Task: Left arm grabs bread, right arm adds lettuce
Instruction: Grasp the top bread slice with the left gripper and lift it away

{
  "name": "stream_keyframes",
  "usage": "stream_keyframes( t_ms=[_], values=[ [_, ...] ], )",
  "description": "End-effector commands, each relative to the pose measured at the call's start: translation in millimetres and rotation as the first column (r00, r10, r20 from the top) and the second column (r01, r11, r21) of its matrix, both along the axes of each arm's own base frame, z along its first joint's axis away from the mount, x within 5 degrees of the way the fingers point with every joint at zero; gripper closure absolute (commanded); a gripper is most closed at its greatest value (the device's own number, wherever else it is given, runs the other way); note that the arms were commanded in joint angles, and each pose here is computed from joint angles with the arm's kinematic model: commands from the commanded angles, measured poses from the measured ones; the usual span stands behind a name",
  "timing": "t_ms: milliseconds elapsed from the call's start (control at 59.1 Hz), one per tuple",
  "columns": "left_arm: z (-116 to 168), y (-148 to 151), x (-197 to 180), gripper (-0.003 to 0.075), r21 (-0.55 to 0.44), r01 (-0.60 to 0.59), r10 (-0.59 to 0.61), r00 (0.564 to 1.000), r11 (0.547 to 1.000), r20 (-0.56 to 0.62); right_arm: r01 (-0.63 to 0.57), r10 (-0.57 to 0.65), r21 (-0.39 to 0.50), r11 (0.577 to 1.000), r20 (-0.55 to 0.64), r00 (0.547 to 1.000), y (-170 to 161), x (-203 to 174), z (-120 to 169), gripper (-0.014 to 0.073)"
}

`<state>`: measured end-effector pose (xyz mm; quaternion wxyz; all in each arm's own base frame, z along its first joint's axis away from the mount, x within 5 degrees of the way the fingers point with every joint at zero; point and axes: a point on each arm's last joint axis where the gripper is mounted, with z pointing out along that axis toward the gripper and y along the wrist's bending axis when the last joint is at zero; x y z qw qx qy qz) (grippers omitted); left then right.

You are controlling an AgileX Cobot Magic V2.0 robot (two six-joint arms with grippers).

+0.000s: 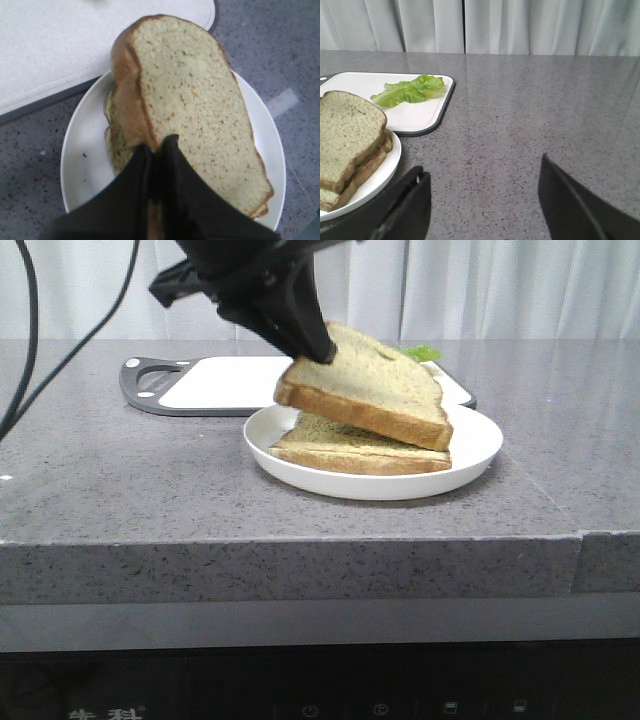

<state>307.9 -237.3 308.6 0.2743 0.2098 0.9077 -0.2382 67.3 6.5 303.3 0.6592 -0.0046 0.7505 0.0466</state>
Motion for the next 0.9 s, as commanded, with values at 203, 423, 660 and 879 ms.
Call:
stream_keyframes(
  t_ms=[203,423,660,879],
  values=[
    [87.7,39.0,-25.3,0.0741,-0.031,-0.048,0.056,0.924,0.998,0.378,0.014,-0.015,0.016,1.000,0.083,0.996,-1.0,5.5,17.6,0.0111],
    [96.2,74.5,-61.7,0.0741,-0.037,-0.095,0.099,0.831,0.995,0.547,0.016,-0.016,0.011,1.000,0.001,1.000,-0.8,34.2,23.1,0.0111],
    [75.9,113.2,-120.4,0.0741,-0.133,-0.066,0.137,0.748,0.989,0.650,0.002,-0.008,-0.048,0.999,-0.128,0.992,0.4,98.9,43.1,0.0111],
    [54.8,153.6,-150.9,0.0741,-0.169,-0.148,0.224,0.700,0.975,0.678,-0.081,0.054,-0.125,0.989,-0.209,0.977,15.3,174.0,47.4,0.0111]
  ],
)
